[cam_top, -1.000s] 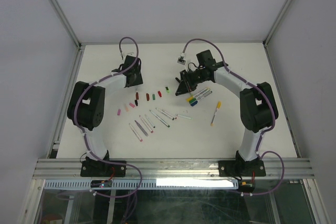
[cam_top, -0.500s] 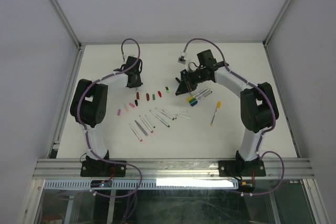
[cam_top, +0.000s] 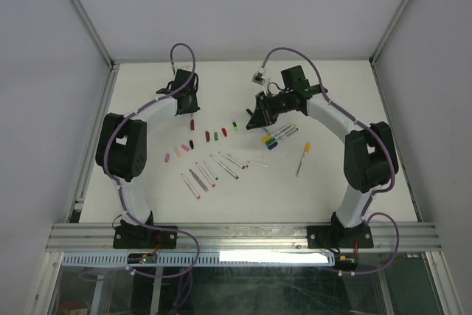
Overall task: Open the pen caps
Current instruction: Pick up the pen from the center of the board.
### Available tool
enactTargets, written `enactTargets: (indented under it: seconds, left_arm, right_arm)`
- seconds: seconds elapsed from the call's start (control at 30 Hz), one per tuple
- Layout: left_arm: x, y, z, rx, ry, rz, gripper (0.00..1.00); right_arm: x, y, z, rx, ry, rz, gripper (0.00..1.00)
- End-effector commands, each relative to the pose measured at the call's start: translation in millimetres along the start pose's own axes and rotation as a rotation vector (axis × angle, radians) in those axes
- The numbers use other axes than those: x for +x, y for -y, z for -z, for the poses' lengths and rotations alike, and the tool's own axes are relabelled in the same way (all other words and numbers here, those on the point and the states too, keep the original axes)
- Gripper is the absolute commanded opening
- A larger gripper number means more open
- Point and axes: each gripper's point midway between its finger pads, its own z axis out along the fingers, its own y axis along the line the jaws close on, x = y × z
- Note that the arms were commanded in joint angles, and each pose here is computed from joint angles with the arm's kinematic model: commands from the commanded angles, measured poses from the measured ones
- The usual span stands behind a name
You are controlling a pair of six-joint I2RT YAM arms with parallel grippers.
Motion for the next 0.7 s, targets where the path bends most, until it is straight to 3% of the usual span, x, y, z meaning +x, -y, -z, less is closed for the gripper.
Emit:
enactTargets:
  seconds: [0.0, 0.13, 0.27, 0.3, 0.43, 0.5, 0.67]
  left_arm:
    - [-61, 21, 54, 0.147, 0.165, -0.008, 0.00]
    - [-58, 65, 97, 0.451, 0.184, -0.027, 0.00]
    - [-34, 106, 133, 0.747, 0.121, -0.072, 0.00]
    - [-26, 114, 139, 0.803, 0.100, -0.088, 0.00]
    - [4, 146, 160, 0.975, 0.015, -0.153, 0.00]
    - [16, 157, 166, 1.028, -0.022, -0.181, 0.00]
    - [43, 180, 180, 1.140, -0.090, -0.250, 0.00]
  right_arm:
    - [-30, -32, 19, -0.054, 0.098, 0.133, 0.16]
    - [-37, -46, 28, -0.066, 0.145, 0.233, 0.16]
    - [-42, -60, 42, -0.039, 0.224, 0.520, 0.19]
    - [-41, -65, 46, -0.032, 0.246, 0.623, 0.23]
    - [-29, -74, 56, 0.018, 0.300, 1.141, 0.54]
    - [-29, -73, 61, 0.062, 0.259, 1.313, 0.61]
    - [-16, -45, 58, 0.140, -0.009, 1.542, 0.60]
